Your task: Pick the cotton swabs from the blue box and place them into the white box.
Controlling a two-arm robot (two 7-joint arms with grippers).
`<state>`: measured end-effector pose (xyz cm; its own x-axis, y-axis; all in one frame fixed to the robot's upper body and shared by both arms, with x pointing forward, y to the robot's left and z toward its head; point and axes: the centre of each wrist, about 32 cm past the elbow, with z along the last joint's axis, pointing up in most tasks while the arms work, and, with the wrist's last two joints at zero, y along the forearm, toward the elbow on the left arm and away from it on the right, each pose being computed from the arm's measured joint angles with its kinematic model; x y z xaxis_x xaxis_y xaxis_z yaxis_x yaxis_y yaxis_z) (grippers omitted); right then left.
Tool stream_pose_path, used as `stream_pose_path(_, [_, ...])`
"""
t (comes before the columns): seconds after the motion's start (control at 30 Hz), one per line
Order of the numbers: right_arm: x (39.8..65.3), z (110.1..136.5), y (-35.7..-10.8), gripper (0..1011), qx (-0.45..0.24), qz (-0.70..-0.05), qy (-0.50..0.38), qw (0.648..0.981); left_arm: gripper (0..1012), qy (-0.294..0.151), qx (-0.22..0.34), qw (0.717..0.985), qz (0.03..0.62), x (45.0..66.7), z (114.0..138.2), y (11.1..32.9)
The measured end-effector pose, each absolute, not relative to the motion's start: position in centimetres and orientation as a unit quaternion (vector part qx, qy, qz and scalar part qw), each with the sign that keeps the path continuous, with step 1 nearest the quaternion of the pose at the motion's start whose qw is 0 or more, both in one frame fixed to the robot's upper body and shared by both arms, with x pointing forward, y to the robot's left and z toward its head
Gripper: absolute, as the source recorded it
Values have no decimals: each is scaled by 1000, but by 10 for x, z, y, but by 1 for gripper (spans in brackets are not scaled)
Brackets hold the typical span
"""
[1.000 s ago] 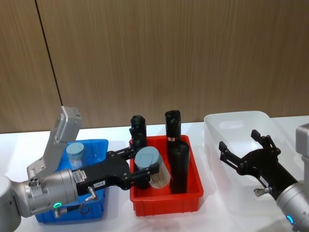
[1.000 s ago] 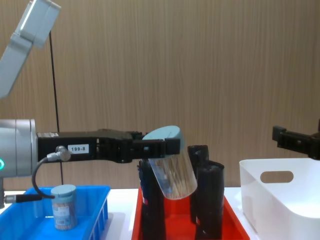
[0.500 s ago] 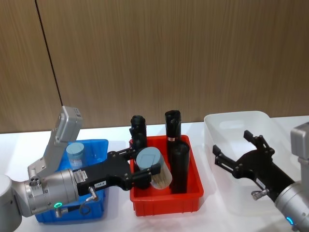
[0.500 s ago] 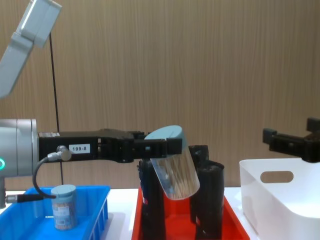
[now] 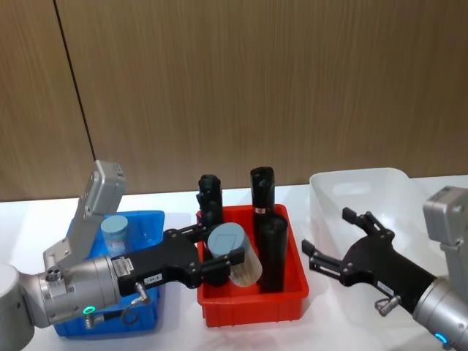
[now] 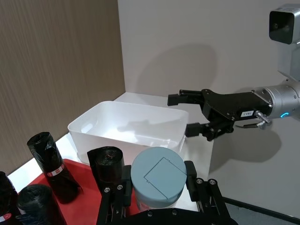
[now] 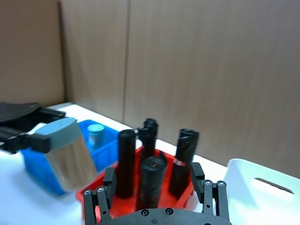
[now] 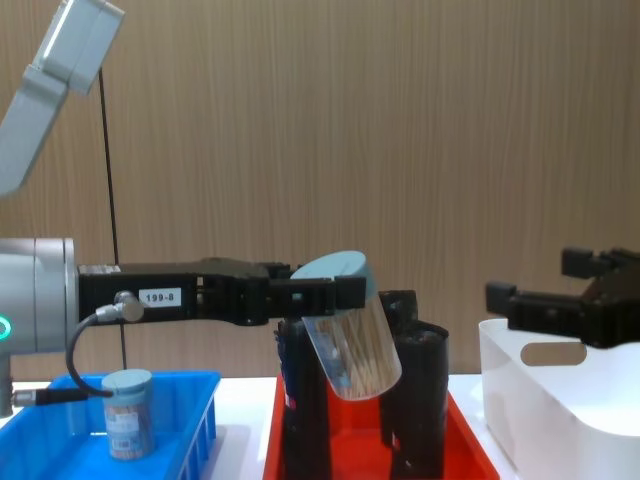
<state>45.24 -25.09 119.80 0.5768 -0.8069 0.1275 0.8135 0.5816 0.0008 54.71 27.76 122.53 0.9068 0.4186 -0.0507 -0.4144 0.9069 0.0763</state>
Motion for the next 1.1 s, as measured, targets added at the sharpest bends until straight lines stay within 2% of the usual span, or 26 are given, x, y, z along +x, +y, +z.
stream_pose_path(0.67, [474,1215,-262,1002,-84,-330,-30,940,671,33,32,976,213,547,1225,278])
stream_pose_path(1.1, [493,1221,-252,1001,-94,-285,-7,954,671,33,32,976,213,547,1225,278])
